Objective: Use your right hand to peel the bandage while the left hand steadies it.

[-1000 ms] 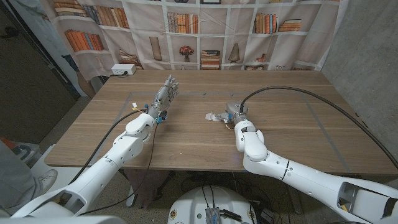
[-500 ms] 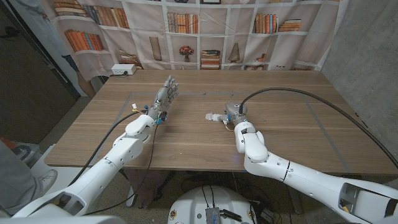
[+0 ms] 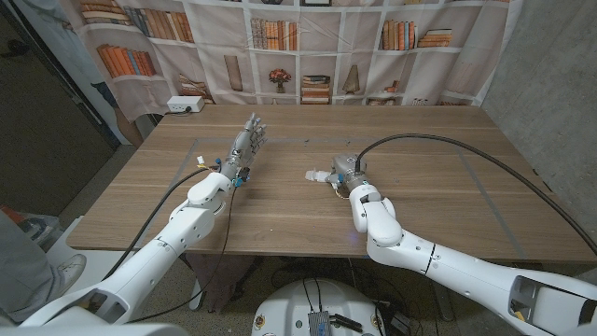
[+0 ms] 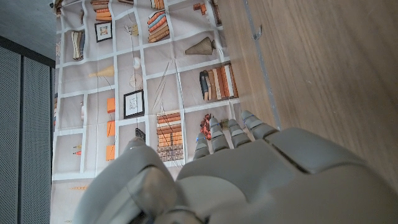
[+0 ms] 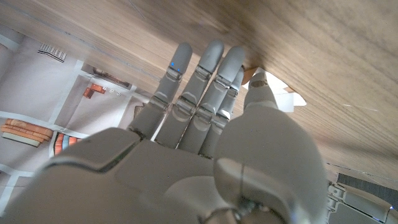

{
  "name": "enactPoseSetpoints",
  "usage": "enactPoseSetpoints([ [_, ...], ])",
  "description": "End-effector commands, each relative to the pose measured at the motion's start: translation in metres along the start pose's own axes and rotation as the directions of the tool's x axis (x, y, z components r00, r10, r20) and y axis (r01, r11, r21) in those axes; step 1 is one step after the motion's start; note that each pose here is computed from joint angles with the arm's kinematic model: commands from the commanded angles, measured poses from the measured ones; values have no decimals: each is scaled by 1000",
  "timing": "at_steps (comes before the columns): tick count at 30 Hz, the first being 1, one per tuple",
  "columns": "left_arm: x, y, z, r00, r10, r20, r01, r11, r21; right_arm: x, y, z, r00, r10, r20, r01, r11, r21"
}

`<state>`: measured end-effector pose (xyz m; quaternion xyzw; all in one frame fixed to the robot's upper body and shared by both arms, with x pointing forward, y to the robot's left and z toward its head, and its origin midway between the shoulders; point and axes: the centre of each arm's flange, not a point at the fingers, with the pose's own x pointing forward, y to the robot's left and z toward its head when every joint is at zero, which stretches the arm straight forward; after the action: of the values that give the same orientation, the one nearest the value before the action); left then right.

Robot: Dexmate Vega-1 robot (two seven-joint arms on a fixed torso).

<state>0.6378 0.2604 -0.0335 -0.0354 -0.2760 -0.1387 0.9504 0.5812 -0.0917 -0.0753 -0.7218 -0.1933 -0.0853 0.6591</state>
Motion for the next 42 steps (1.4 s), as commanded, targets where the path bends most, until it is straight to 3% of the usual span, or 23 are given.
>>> enactPoseSetpoints([
  [1, 2, 2, -1, 1000, -2, 0, 2, 1000, -3, 3, 2, 1, 1000, 5, 4, -5, 1000, 2],
  [27, 0, 1, -6, 1000, 0, -6, 0, 1000, -15, 7, 7, -2, 999, 47, 15, -48, 998, 31],
  [42, 2, -6, -7, 1000, -16, -8, 16, 1000, -14, 0, 8, -10, 1000, 1, 28, -4, 994, 105],
])
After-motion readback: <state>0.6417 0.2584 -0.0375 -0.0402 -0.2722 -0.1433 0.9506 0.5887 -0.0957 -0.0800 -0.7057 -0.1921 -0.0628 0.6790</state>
